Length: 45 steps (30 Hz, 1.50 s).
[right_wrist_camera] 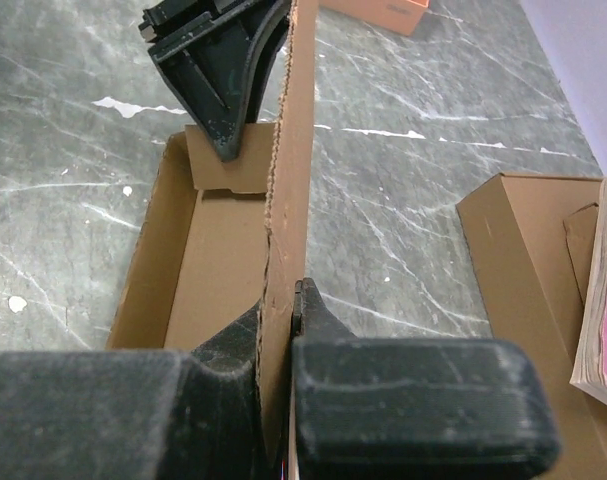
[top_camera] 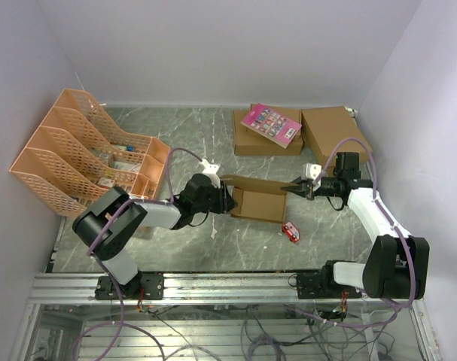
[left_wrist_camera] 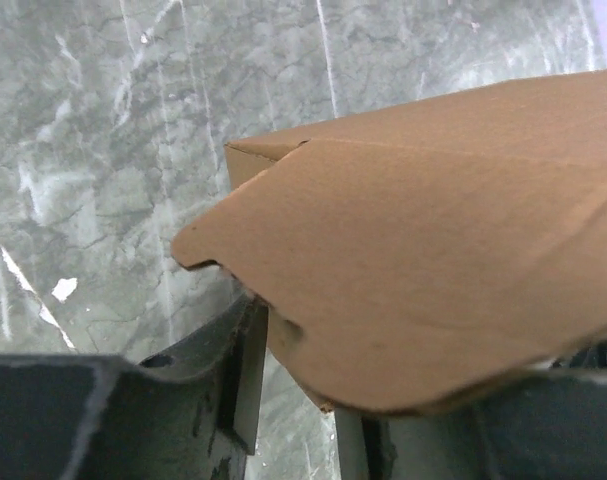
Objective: Fold the paper box
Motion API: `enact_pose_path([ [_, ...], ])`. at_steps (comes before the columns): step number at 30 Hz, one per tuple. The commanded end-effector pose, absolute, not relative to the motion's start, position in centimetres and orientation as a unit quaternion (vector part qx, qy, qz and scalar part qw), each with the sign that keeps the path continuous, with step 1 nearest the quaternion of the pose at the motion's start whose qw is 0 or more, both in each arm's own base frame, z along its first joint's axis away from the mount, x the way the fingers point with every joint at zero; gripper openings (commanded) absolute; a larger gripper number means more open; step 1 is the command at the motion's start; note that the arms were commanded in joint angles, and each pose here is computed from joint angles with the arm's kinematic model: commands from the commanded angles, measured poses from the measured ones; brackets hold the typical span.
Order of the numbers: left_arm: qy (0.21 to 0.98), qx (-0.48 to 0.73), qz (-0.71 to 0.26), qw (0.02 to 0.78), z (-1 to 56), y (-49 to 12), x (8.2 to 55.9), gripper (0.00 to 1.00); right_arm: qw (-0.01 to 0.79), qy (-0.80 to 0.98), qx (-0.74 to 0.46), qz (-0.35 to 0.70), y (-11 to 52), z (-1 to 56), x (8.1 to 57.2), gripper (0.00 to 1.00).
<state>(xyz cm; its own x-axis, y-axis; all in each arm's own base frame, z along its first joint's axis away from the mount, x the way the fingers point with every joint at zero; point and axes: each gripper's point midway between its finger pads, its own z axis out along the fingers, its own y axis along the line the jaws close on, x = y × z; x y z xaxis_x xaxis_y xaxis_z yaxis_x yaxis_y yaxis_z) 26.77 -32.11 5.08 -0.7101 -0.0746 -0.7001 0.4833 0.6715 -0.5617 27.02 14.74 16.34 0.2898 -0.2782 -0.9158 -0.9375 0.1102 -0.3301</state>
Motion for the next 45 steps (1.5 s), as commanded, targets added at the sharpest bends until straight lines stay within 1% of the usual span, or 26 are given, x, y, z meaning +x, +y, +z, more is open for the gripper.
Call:
enact_pose_path([
  [1, 0.86, 0.107, -0.309, 0.391, 5.4, -31.3, 28.2, 0.35, 0.55, 0.494, -0.599, 0.309, 15.2, 17.5, 26.8, 0.0],
  [4, 0.871, 0.103, -0.273, 0.395, 5.3, -31.3, 28.2, 0.24, 0.551, 0.492, -0.599, 0.309, 15.2, 17.6, 26.8, 0.0],
  [7, 0.877, 0.097, -0.239, 0.406, 5.5, -31.4, 28.2, 0.17, 0.551, 0.493, -0.599, 0.308, 15.2, 17.7, 26.8, 0.0],
  [9, 0.878, 0.096, -0.222, 0.412, 5.7, -31.6, 28.1, 0.15, 0.552, 0.492, -0.598, 0.309, 15.3, 17.7, 26.8, 0.0],
  [11, 0.879, 0.091, -0.209, 0.42, 5.9, -31.5, 28.1, 0.16, 0.554, 0.491, -0.598, 0.307, 15.3, 17.9, 26.8, 0.0],
  [13, 0.878, 0.079, -0.207, 0.425, 5.9, -31.2, 28.1, 0.23, 0.556, 0.488, -0.598, 0.308, 15.3, 18.1, 26.7, 0.0],
  [14, 0.875, 0.074, -0.211, 0.429, 6.1, -31.2, 28.2, 0.28, 0.559, 0.486, -0.598, 0.306, 15.3, 18.3, 26.7, 0.0],
  [15, 0.873, 0.069, -0.213, 0.432, 6.1, -31.1, 28.2, 0.29, 0.56, 0.485, -0.598, 0.306, 15.4, 18.4, 26.6, 0.0],
  [16, 0.871, 0.066, -0.217, 0.435, 6.3, -31.1, 28.2, 0.29, 0.562, 0.484, -0.597, 0.305, 15.4, 18.5, 26.6, 0.0],
  [19, 0.863, 0.059, -0.228, 0.448, 6.9, -31.2, 28.4, 0.21, 0.566, 0.498, -0.582, 0.306, 15.3, 19.0, 26.9, 0.0],
  [21, 0.853, 0.055, -0.239, 0.461, 7.6, -31.2, 28.5, 0.18, 0.582, 0.503, -0.568, 0.293, 15.3, 20.1, 27.6, 0.0],
  [26, 0.821, 0.054, -0.253, 0.509, 9.6, -30.9, 29.1, 0.19, 0.582, 0.551, -0.507, 0.318, 15.2, 21.1, 28.9, 0.0],
  [33, 0.785, 0.05, -0.261, 0.56, 11.5, -30.0, 29.7, 0.2, 0.556, 0.584, -0.462, 0.37, 16.0, 21.3, 28.4, 0.0],
  [35, 0.78, 0.052, -0.261, 0.566, 11.7, -30.0, 29.7, 0.19, 0.548, 0.596, -0.443, 0.384, 16.1, 21.4, 28.4, 0.0],
  [37, 0.775, 0.059, -0.258, 0.574, 11.9, -29.9, 29.9, 0.15, 0.539, 0.602, -0.431, 0.401, 16.4, 21.6, 28.1, 0.0],
  [39, 0.77, 0.07, -0.253, 0.582, 12.1, -29.9, 30.0, 0.15, 0.534, 0.608, -0.414, 0.416, 16.7, 22.1, 27.9, 0.0],
  [41, 0.764, 0.086, -0.248, 0.59, 12.3, -30.0, 30.0, 0.16, 0.532, 0.606, -0.409, 0.426, 17.1, 22.4, 27.4, 0.0],
  [43, 0.761, 0.1, -0.237, 0.596, 12.5, -30.0, 30.3, 0.24, 0.533, 0.608, -0.402, 0.43, 17.3, 22.7, 27.2, 0.0],
  [45, 0.759, 0.113, -0.225, 0.6, 12.5, -30.0, 30.4, 0.28, 0.532, 0.607, -0.403, 0.432, 17.4, 22.7, 27.1, 0.0],
])
